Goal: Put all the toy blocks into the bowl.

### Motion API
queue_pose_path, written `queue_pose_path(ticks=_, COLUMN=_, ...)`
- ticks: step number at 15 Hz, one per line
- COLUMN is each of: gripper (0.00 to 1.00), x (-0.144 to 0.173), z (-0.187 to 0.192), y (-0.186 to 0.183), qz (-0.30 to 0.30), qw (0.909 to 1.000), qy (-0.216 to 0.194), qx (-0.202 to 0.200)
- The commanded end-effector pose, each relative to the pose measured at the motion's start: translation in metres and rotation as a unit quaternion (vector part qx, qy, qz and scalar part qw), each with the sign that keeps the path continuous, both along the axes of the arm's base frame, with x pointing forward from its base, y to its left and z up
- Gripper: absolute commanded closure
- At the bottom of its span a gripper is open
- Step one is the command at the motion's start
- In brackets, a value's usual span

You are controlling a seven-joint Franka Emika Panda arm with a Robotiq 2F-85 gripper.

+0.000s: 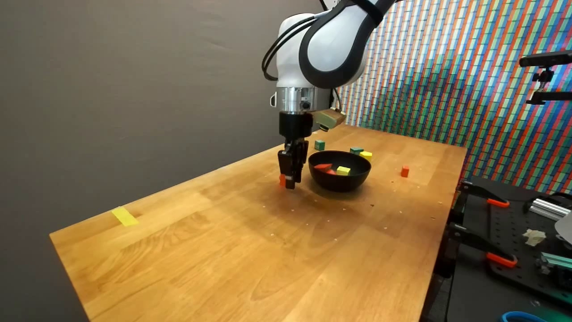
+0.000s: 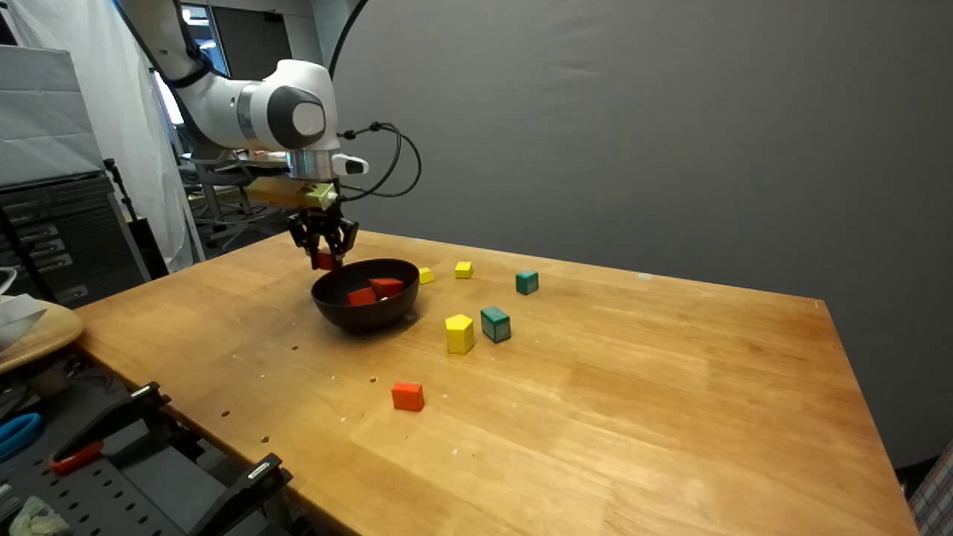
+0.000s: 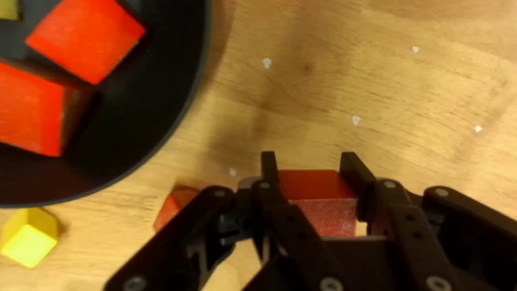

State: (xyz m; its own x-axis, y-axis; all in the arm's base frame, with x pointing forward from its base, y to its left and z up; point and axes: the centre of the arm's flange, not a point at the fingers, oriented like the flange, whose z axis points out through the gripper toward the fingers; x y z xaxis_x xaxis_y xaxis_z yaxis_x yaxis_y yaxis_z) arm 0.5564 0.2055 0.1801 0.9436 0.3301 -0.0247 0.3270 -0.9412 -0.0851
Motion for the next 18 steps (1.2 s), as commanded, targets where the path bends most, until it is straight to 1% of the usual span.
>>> queue_pose_path(ticks=1, gripper=0.82, x=-0.029, z=0.058, y=-0.063, qz=-0.053, qw=0.9973, qy=-0.049, qx=-0.016)
queue_pose_path(ticks=2, gripper=0.82, x=-0.031, z=0.065, y=-0.083, qz=-0.076, qw=0.9946, qy=-0.063, qx=-0.032)
queue_pose_path(ticks=3, gripper=0.82, x=-0.035, z=0.070, y=-0.107, qz=-0.098, qw=0.9929, qy=-0.057, qx=-0.033)
queue_pose_path(ticks=4, gripper=0.82, x=-0.039, z=0.071, y=-0.126, qz=-0.118, qw=0.9910, qy=-0.047, qx=-0.044)
queue_pose_path(ticks=5, gripper=0.82, x=-0.041, z=0.064, y=-0.143, qz=-0.135, qw=0.9888, qy=-0.027, qx=-0.056)
queue_pose_path(ticks=6, gripper=0.82, x=-0.044, z=0.058, y=-0.157, qz=-0.148, qw=0.9867, qy=-0.016, qx=-0.065)
queue_pose_path(ticks=8, gripper=0.82, x=-0.052, z=0.041, y=-0.177, qz=-0.167, qw=0.9834, qy=0.019, qx=-0.069)
queue_pose_path(ticks=9, gripper=0.82, x=-0.057, z=0.035, y=-0.182, qz=-0.171, qw=0.9827, qy=0.034, qx=-0.064)
queue_pose_path(ticks=10, gripper=0.77, x=-0.061, z=0.030, y=-0.185, qz=-0.175, qw=0.9818, qy=0.041, qx=-0.063)
queue_pose_path(ticks=11, gripper=0.32, x=-0.065, z=0.028, y=-0.186, qz=-0.177, qw=0.9812, qy=0.045, qx=-0.061)
queue_pose_path(ticks=12, gripper=0.32, x=-0.068, z=0.028, y=-0.186, qz=-0.180, qw=0.9810, qy=0.044, qx=-0.056)
queue_pose_path(ticks=14, gripper=0.19, x=-0.074, z=0.036, y=-0.183, qz=-0.187, qw=0.9807, qy=0.037, qx=-0.045)
queue_pose_path(ticks=16, gripper=0.02, x=-0.078, z=0.050, y=-0.176, qz=-0.185, qw=0.9813, qy=0.030, qx=-0.042)
queue_pose_path(ticks=17, gripper=0.00, x=-0.080, z=0.058, y=-0.173, qz=-0.184, qw=0.9818, qy=0.026, qx=-0.042)
queue_pose_path(ticks=18, gripper=0.00, x=-0.081, z=0.069, y=-0.168, qz=-0.181, qw=0.9827, qy=0.013, qx=-0.037)
